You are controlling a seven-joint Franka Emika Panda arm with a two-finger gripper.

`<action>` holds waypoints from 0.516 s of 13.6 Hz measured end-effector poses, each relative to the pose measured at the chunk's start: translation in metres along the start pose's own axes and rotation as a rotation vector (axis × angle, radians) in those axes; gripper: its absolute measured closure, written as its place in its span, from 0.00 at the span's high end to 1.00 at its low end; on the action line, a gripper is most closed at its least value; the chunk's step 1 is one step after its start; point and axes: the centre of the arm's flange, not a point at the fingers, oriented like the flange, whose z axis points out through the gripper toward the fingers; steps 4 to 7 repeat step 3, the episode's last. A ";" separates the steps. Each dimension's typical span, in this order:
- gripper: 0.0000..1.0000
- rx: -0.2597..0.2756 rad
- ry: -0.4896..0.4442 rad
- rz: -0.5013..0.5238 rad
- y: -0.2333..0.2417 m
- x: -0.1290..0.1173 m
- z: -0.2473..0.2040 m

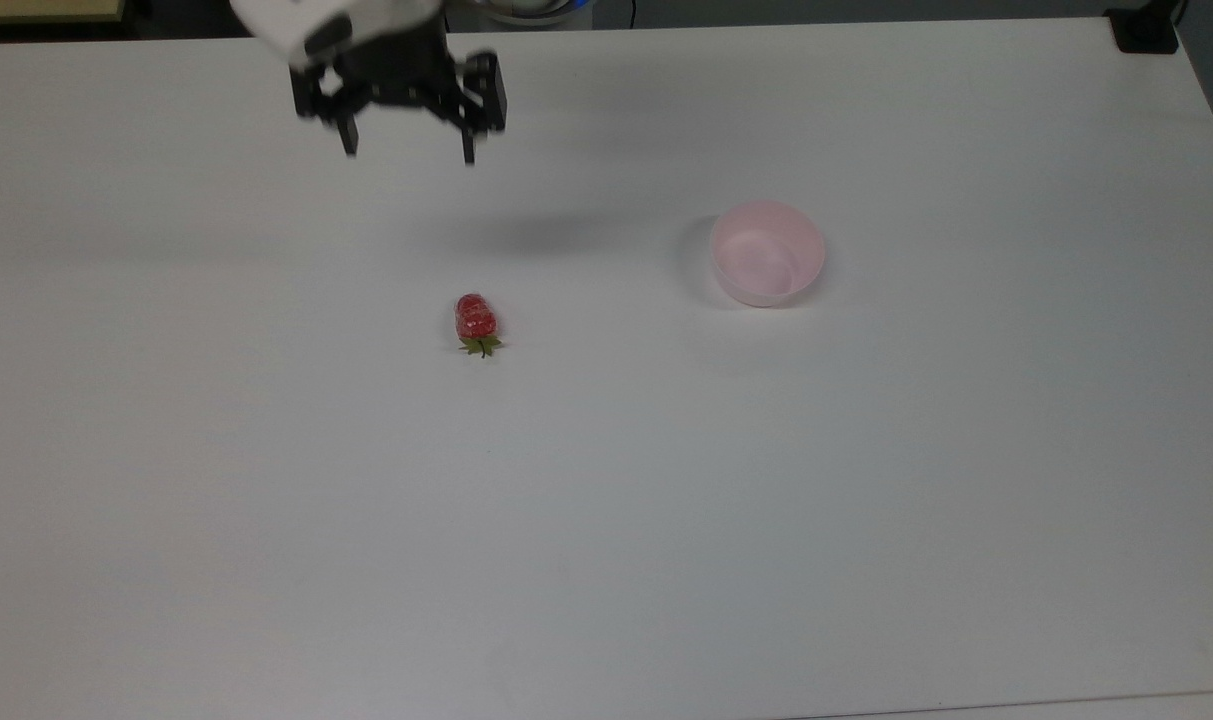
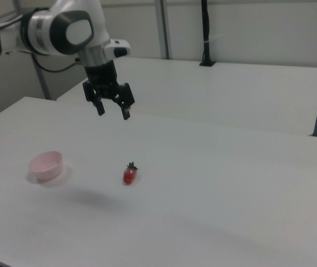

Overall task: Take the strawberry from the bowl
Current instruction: 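Open the gripper, release the strawberry, and raise the gripper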

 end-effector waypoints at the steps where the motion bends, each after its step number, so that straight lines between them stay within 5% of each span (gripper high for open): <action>1: 1.00 0.002 0.003 0.003 0.001 -0.008 -0.014; 7: 1.00 0.004 0.007 0.006 0.002 -0.012 -0.020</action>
